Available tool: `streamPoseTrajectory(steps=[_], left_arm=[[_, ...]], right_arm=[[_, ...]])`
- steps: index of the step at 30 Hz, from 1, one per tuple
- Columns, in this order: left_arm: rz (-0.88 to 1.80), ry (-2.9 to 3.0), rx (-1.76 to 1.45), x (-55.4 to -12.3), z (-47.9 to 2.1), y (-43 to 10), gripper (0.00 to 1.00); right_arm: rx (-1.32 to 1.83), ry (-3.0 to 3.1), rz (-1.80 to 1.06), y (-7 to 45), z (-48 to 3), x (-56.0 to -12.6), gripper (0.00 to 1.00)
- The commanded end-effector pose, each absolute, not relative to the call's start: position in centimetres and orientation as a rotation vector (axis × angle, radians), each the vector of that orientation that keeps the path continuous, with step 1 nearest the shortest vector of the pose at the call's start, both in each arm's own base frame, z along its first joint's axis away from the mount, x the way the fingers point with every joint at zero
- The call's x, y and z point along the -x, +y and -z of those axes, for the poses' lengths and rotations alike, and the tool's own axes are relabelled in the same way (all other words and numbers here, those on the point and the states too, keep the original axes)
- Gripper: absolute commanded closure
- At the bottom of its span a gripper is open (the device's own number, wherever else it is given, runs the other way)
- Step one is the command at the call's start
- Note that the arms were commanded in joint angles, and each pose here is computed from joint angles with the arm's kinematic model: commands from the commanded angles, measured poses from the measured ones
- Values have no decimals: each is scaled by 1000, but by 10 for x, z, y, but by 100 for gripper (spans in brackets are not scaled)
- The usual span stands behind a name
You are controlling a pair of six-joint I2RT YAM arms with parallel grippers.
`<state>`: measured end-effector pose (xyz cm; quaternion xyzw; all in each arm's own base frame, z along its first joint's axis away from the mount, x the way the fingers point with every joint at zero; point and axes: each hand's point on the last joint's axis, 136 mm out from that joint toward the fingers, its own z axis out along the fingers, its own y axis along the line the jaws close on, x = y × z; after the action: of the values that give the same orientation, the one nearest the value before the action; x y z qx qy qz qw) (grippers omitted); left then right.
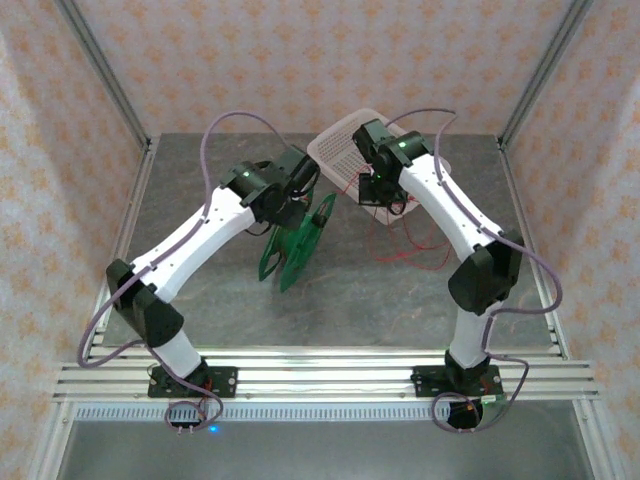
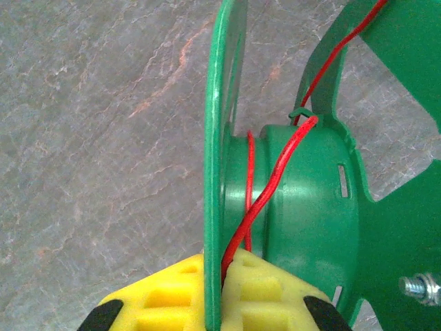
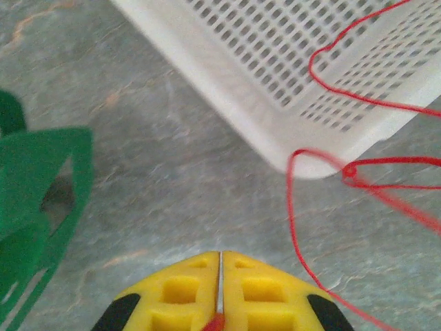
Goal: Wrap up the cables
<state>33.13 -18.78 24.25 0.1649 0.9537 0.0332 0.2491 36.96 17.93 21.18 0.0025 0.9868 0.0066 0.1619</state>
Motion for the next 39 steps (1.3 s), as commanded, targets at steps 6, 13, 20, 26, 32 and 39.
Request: streamPoseTrajectory(steps=[6,13,20,26,32,39], left_arm=[[-224,2505,-252,-349,-273,-141,100],[-416,2417,-136,-382,-287,-112,100],[-442,2379,-106,-396,-281,-114,100],[-328,2399,-141,-388,-265,-137,100],[-313,2438,-176,-380,-243,-149,100],[-313,2434,-6,-386,-248,-132,100]], right_arm=[[239,2841,247,165,-186,-358,100],[371,2861,-171,198,-210,-309,100],[348,2842,-669,248,-249,-286,100],[217,2812,-799,271,-263,-307,100],[154,2765,-731,270,-280,-335,100],[364,2806,-875,303,-276,-278,100]])
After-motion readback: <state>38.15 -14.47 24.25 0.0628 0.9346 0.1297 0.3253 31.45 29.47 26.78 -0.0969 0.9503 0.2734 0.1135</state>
